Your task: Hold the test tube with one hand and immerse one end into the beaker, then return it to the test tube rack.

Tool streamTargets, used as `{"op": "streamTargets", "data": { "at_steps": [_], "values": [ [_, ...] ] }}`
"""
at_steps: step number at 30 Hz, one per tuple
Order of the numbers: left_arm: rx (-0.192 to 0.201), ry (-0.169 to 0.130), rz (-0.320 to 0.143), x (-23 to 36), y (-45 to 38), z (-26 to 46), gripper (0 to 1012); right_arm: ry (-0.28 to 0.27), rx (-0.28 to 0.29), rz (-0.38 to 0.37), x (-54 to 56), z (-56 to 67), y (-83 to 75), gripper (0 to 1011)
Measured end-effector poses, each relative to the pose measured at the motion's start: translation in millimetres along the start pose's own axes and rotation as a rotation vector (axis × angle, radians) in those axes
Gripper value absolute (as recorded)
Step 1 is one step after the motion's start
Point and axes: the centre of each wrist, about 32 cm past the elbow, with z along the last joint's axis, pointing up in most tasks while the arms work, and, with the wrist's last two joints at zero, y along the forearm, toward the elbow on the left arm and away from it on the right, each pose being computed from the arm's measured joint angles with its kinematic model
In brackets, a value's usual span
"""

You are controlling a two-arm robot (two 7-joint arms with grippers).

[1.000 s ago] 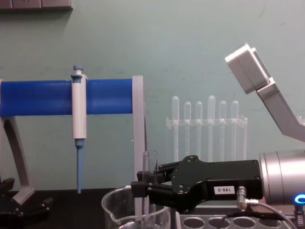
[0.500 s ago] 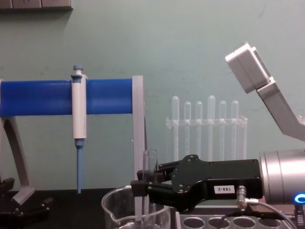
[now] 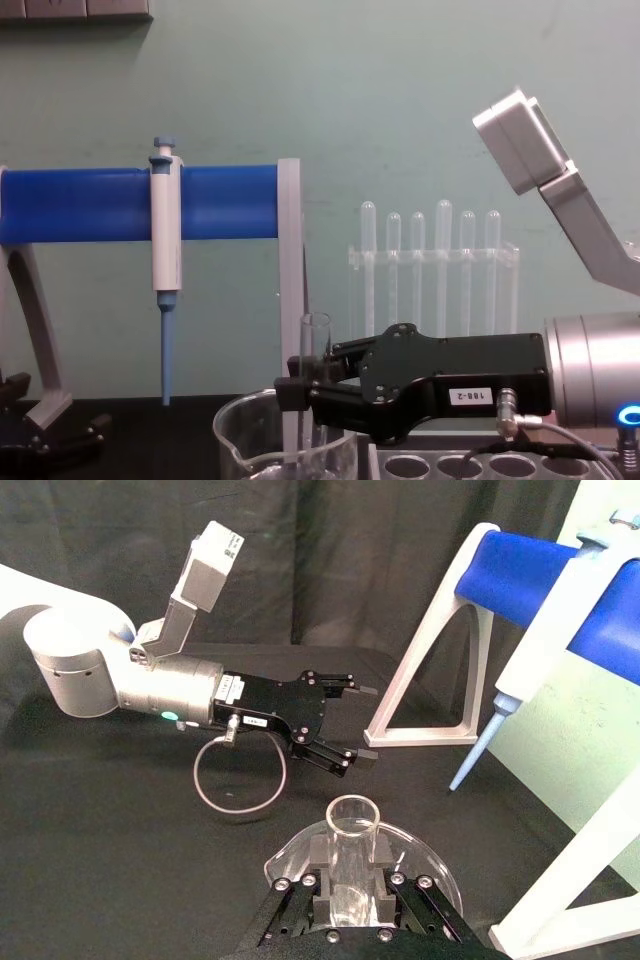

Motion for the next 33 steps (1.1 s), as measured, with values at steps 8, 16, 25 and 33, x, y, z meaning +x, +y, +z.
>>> {"op": "streamTargets", "data": {
  "at_steps": [8,16,25,33],
  "values": [
    [0.0,0.0,0.0,0.0,0.0,0.0,1000,0.0,0.0,0.0,0.0,0.0,0.0,238],
    [0.0,0.0,0.0,0.0,0.0,0.0,1000,0.0,0.0,0.0,0.0,0.0,0.0,238],
    [0.0,0.0,0.0,0.0,0.0,0.0,1000,0.0,0.0,0.0,0.0,0.0,0.0,238],
    [0.0,0.0,0.0,0.0,0.0,0.0,1000,0.0,0.0,0.0,0.0,0.0,0.0,238]
  ]
}}
